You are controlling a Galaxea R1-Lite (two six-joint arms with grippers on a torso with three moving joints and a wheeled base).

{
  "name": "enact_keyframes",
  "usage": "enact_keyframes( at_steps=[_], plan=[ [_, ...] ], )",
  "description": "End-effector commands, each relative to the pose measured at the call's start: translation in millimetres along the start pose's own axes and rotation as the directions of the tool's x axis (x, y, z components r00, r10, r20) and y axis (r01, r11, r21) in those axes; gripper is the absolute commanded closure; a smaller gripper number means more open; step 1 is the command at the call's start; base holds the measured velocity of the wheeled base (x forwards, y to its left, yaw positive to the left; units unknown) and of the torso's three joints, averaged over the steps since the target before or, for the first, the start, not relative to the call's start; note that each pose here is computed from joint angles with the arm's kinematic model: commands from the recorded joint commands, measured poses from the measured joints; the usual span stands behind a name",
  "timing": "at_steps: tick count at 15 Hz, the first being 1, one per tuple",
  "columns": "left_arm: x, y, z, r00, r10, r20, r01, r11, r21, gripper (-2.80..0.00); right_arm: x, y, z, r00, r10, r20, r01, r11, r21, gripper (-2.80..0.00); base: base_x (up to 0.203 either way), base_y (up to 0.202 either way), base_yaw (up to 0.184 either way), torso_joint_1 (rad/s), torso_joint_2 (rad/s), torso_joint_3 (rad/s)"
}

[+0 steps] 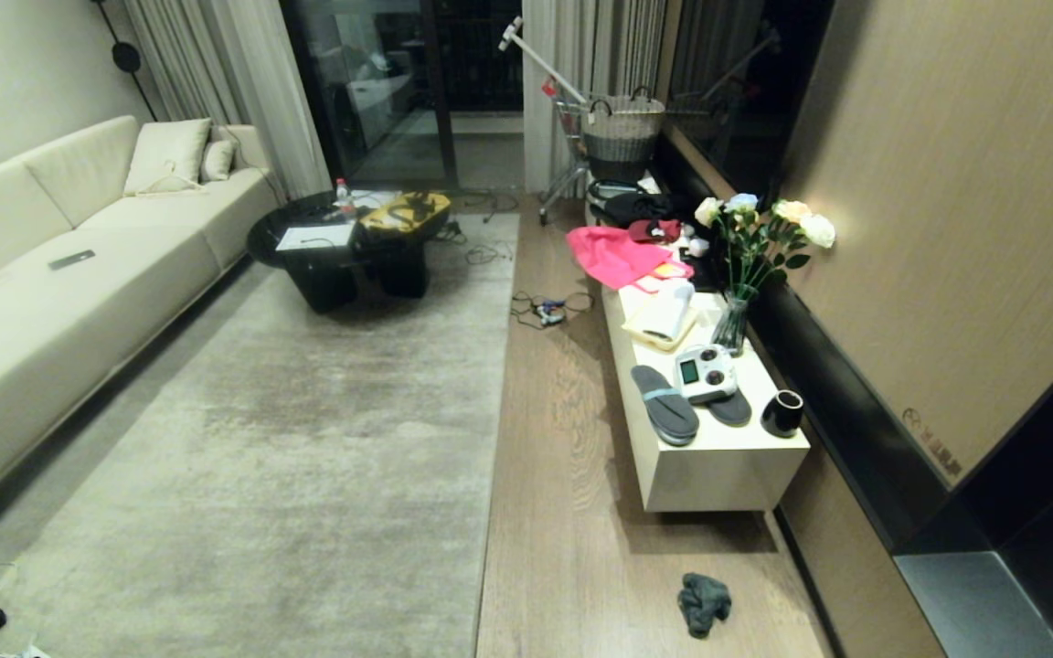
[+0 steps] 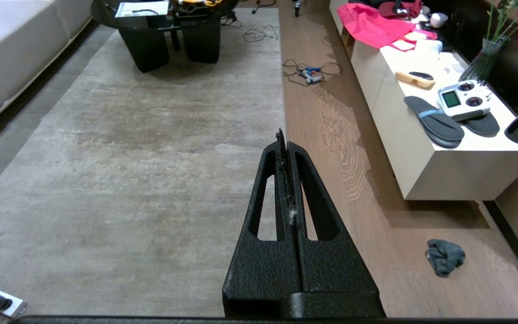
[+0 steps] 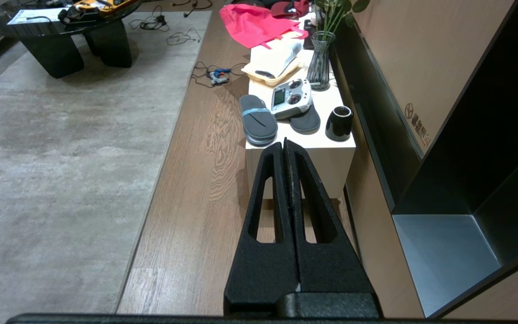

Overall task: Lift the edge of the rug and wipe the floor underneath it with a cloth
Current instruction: Pick up the rag

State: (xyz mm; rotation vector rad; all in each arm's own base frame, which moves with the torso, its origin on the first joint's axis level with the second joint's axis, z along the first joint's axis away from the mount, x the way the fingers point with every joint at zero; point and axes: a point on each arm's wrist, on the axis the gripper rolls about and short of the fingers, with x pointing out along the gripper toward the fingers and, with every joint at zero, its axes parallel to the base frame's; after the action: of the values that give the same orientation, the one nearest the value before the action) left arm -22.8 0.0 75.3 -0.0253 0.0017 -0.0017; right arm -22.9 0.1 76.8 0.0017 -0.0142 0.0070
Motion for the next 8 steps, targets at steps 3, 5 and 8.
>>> enact_keyframes(
  at_steps=[3,5,8],
  plan=[
    [0.0,0.0,0.0,1.0,0.0,0.0,0.0,1.0,-0.001,0.0,0.1,0.0,0.1,1.0,0.001,0.0,-0.001,1.0,0.0,0.0,0.0,0.0,0.0,0.0,0.0,0.0],
    [0.0,0.0,0.0,1.0,-0.001,0.0,0.001,1.0,-0.001,0.0,0.1,0.0,0.1,1.0,0.001,0.0,-0.001,1.0,0.0,0.0,0.0,0.0,0.0,0.0,0.0,0.0],
    [0.0,0.0,0.0,1.0,0.001,0.0,-0.001,1.0,-0.001,0.0,0.1,0.0,0.1,1.0,0.001,0.0,-0.001,1.0,0.0,0.0,0.0,0.0,0.0,0.0,0.0,0.0]
  ],
)
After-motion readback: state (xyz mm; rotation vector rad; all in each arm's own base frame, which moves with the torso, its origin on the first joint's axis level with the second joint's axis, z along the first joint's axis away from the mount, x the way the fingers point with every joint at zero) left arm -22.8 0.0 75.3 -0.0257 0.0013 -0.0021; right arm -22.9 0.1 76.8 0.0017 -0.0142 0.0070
